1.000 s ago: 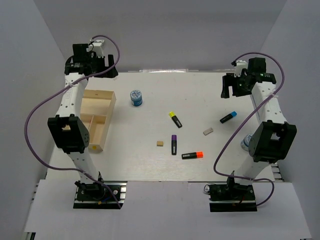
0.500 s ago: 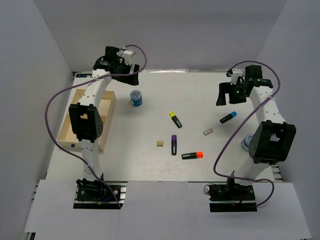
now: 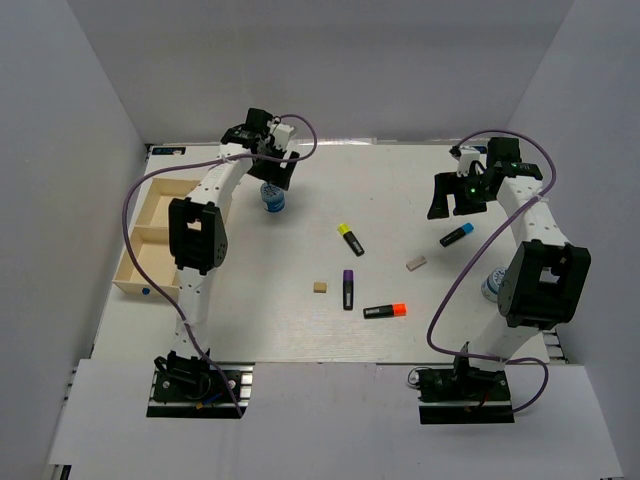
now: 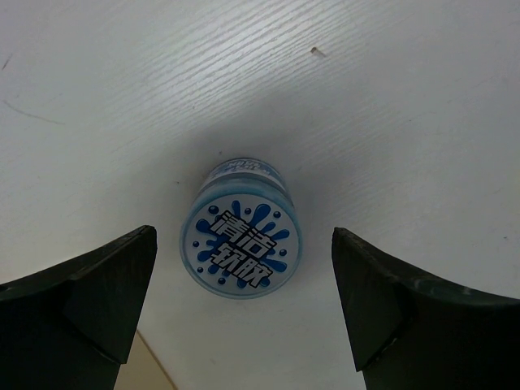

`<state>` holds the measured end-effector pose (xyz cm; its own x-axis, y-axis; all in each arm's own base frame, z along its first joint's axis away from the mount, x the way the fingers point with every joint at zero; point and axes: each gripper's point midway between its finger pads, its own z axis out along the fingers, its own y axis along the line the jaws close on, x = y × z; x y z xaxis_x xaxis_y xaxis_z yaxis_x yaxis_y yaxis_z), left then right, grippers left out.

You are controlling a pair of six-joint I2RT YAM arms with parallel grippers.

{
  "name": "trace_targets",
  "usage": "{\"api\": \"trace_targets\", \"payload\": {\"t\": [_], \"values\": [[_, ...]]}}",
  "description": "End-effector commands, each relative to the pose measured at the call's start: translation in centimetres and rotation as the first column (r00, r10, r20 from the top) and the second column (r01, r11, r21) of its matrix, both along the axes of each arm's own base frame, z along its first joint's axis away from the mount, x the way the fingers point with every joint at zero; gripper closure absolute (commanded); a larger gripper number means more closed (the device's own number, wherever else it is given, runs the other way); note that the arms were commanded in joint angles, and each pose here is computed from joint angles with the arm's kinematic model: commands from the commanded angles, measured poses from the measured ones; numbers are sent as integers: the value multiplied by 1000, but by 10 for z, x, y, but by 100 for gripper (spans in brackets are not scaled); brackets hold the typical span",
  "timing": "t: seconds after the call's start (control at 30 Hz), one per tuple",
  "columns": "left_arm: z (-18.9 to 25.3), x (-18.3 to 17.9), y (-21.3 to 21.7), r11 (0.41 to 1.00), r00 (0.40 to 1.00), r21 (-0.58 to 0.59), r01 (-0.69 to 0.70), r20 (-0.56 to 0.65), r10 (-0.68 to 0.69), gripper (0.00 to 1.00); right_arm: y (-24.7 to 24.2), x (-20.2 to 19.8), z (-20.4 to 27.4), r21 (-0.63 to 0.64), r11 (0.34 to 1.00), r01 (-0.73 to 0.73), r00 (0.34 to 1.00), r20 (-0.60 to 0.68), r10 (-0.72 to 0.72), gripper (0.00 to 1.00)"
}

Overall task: Sort the stationery into containers
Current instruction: Pick up the stationery from the center of the board.

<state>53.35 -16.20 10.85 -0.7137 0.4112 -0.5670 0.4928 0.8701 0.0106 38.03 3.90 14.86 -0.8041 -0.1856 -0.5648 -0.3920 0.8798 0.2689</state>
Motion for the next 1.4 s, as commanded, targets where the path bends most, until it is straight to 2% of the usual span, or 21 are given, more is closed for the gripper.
{"api": "trace_targets", "payload": {"t": [0.0,0.37,0.73,0.93,1.07,1.2,1.37], "values": [[15,0,2,1000,1000,22,-7,28,7,2,4,-2,12,18,1000,-23,999,37,23,11],[-15,-9,0,999,999,50,11,-52,-8,2,6,-2,6,28,999,-24,999,22,23,11],[-27,-7,-3,996,999,89,6,-52,-1,3,3,-3,-2,14,1000,-15,1000,11,14,11],[-26,-5,-3,996,999,90,0,-42,4,8,1,-4,-6,3,1000,-12,1000,9,12,11],[-25,-5,-5,997,999,82,5,-40,-2,21,2,-4,-8,4,1000,-13,1000,2,13,11],[-22,-6,-5,997,999,76,7,-42,-4,43,1,-4,-8,0,1000,-16,1000,4,16,11],[6,-6,-8,999,1000,44,-2,5,1,59,1,-3,-4,1,1000,-17,1000,14,17,11]]}}
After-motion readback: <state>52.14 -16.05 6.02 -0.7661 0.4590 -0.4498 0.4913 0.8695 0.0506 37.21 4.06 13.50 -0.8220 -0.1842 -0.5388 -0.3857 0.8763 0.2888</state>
